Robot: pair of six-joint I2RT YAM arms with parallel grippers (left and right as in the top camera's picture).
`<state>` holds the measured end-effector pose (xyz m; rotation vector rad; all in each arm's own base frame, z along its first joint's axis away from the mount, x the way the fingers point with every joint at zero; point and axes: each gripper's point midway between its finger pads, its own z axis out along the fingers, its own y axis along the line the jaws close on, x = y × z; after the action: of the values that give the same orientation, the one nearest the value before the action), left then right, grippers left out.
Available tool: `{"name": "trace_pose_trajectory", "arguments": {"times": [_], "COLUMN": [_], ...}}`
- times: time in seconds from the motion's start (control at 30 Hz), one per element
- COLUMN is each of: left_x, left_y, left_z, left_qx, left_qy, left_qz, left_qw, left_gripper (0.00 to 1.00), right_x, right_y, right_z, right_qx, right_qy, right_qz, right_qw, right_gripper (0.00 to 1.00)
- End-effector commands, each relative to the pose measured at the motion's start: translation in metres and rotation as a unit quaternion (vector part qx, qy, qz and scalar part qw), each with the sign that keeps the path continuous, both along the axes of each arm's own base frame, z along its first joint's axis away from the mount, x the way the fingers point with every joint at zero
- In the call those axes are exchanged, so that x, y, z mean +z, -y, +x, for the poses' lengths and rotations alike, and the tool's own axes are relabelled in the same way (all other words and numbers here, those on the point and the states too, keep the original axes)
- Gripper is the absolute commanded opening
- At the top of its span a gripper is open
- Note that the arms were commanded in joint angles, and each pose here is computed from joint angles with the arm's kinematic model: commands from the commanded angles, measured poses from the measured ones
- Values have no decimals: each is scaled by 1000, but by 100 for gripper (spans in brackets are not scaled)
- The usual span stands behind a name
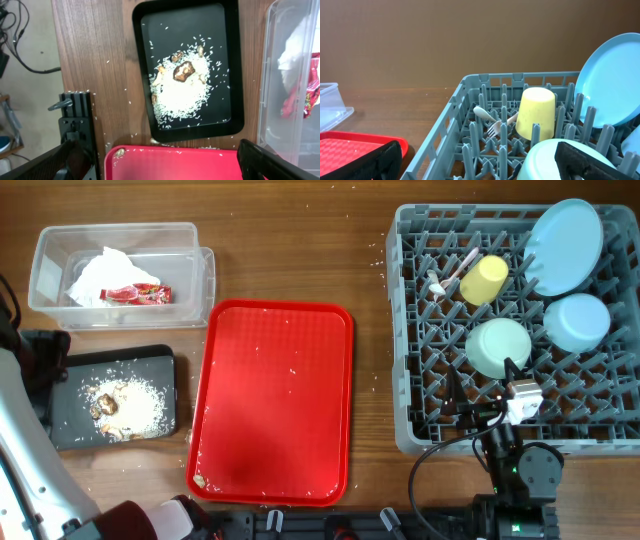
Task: Sort waste into correct bins and load items into the dishwasher rack
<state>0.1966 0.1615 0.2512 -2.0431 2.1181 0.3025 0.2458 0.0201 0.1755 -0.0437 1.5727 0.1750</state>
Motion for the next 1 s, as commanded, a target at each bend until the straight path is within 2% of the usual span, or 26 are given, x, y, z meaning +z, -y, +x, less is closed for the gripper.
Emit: {"name": "trace_pose_trajectory", "arguments": {"times": [0.0,0.1,0.2,0.3,0.37,0.47,0.53,0.57,0.6,0.67,0.8,0.9,0.97], "left_x": [10,0,-24,-55,-70,-93,-97,-94,-94,-99,-119,-106,-97], "left_y": [22,38,64,92,101,120,133,146,145,137,137,137,141], "left_z": [-16,-14,1,17,21,28,38,47,54,51,23,20,27], "left_qx": [-26,-72,-172,-239,-252,-280,-337,-364,-361,-347,-351,-382,-427], "left_qy": [24,67,135,244,293,364,385,416,433,436,410,422,429], "left_qz": [13,54,87,117,123,108,111,98,116,139,128,166,206], "left_qw": [999,994,972,933,914,882,852,828,818,819,832,806,769], "left_gripper": [100,100,100,100,100,100,100,100,100,100,100,100,100], "right_x": [3,3,3,3,3,3,3,3,3,3,3,3,3], "right_y": [1,1,1,1,1,1,1,1,1,1,1,1,1], "right_z": [-1,-1,-1,-1,-1,-1,-1,-1,-1,-1,-1,-1,-1], "right_qx": [-5,-5,-5,-5,-5,-5,-5,-5,-5,-5,-5,-5,-5], "right_qy": [8,8,8,8,8,8,8,8,8,8,8,8,8], "right_qz": [-7,-7,-7,-7,-7,-7,-7,-7,-7,-7,-7,-7,-7], "right_qw": [1000,1000,1000,1000,1000,1000,1000,1000,1000,1000,1000,1000,1000], "right_gripper": [100,100,100,100,100,100,100,100,100,100,100,100,100]}}
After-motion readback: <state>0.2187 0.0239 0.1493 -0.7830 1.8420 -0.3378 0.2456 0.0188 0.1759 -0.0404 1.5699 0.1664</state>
